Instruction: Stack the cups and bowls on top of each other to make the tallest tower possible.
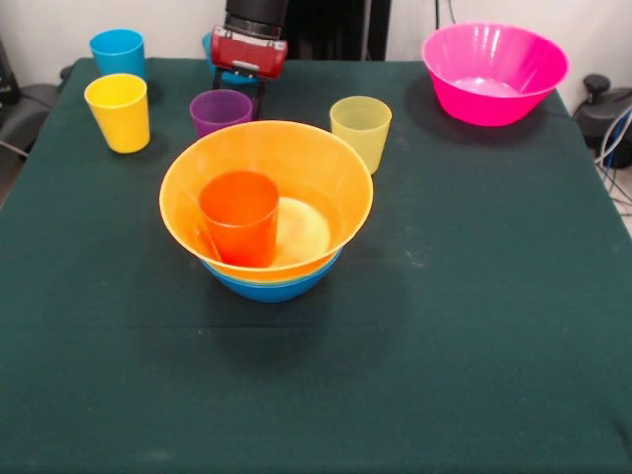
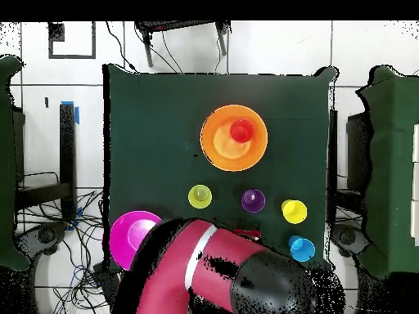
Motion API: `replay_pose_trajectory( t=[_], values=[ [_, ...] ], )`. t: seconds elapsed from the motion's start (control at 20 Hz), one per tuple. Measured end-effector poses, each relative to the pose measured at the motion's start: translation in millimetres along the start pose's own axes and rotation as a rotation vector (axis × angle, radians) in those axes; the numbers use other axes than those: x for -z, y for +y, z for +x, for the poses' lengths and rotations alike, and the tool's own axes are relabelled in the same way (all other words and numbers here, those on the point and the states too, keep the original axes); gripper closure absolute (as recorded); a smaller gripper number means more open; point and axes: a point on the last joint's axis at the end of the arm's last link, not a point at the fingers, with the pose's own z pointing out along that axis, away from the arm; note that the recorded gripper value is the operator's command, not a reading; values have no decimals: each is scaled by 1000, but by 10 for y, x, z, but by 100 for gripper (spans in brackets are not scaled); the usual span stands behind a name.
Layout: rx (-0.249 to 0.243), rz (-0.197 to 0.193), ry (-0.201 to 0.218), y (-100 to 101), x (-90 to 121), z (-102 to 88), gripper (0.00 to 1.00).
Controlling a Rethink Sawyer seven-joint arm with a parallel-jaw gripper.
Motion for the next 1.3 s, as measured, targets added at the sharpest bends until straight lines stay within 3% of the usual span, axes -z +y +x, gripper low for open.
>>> replay_pose_trajectory(
  t=[0.1, 0.25, 0.3, 0.35, 0.4, 0.55, 0.7, 1.05, 1.2, 1.3],
  values=[
    [14, -3, -35, -2, 0, 44, 0],
    [33, -8, -111, -16, -6, 136, 0],
    [42, -4, -157, -17, -15, 187, 0],
    [43, -4, -163, -17, -17, 191, 0],
    [54, -1, -205, -12, -28, 237, 0],
    [81, -12, -272, -33, -49, 315, 0],
    [97, -22, -308, -51, -64, 349, 0],
    [111, -67, -563, -105, -233, 565, 0],
    [121, -89, -648, -173, -288, 550, 0],
    [130, -88, -675, -229, -318, 497, 0]
  ],
)
